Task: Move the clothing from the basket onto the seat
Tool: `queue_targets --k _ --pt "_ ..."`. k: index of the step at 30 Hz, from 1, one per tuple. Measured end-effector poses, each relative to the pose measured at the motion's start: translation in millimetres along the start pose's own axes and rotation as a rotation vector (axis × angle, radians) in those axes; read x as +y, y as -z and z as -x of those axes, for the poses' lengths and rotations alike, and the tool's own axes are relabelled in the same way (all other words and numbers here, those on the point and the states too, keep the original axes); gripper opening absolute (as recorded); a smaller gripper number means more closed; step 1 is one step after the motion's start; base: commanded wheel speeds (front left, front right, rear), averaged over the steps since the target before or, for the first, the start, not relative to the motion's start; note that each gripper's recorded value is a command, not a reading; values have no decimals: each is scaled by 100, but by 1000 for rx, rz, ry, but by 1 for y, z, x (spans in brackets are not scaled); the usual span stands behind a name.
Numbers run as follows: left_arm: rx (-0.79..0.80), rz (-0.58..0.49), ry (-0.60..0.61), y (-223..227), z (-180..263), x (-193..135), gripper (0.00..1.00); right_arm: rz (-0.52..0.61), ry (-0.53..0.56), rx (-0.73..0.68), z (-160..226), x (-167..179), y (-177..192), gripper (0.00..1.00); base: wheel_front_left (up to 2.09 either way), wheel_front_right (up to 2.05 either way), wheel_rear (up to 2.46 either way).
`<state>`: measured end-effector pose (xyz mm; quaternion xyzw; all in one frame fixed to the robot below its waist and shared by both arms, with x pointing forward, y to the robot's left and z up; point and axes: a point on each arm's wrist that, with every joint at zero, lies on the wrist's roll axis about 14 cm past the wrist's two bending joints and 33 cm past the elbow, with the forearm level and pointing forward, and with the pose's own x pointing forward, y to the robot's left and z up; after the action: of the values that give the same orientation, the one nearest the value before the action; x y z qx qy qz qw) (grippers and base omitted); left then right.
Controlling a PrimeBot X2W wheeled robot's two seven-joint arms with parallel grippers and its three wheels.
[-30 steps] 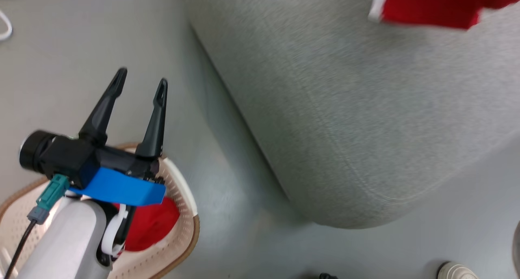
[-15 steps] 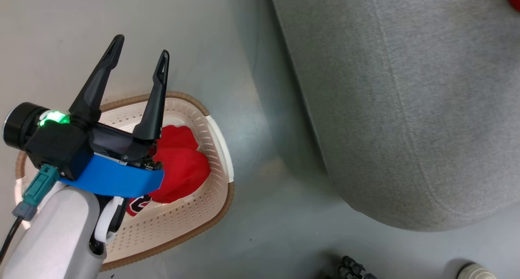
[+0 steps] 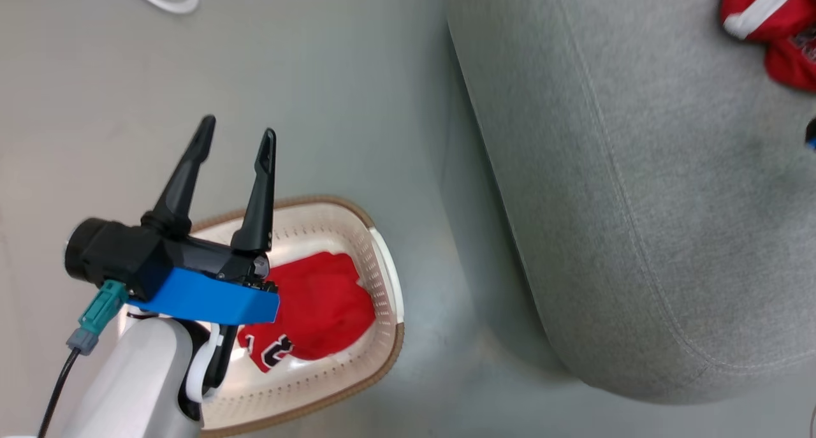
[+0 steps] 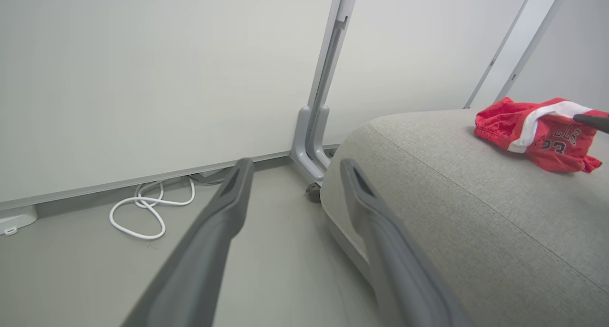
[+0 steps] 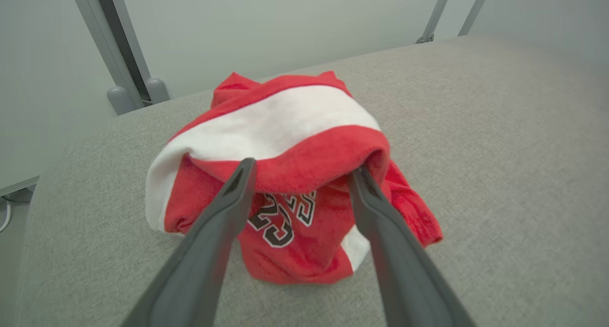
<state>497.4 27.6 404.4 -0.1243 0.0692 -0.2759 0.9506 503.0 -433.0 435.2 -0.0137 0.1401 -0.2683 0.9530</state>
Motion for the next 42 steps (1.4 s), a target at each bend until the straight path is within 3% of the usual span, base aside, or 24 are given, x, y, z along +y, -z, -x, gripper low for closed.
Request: queue_targets --k 9,19,26,33,42 --pt "-81 8 -132 -49 49 -4 100 -30 -112 -53 67 19 0 100 0 0 0" --pt "-125 -1 -345 -67 128 17 100 -26 -337 -316 163 74 -40 100 0 0 0" --pt "-172 0 -463 -75 170 34 100 -15 -539 -314 219 131 -22 100 0 0 0" --pt "-182 1 -552 -70 208 45 100 -30 -642 -286 242 160 -18 100 0 0 0" --pt "-175 8 -607 -63 227 55 100 -42 -690 -288 247 178 -24 100 0 0 0"
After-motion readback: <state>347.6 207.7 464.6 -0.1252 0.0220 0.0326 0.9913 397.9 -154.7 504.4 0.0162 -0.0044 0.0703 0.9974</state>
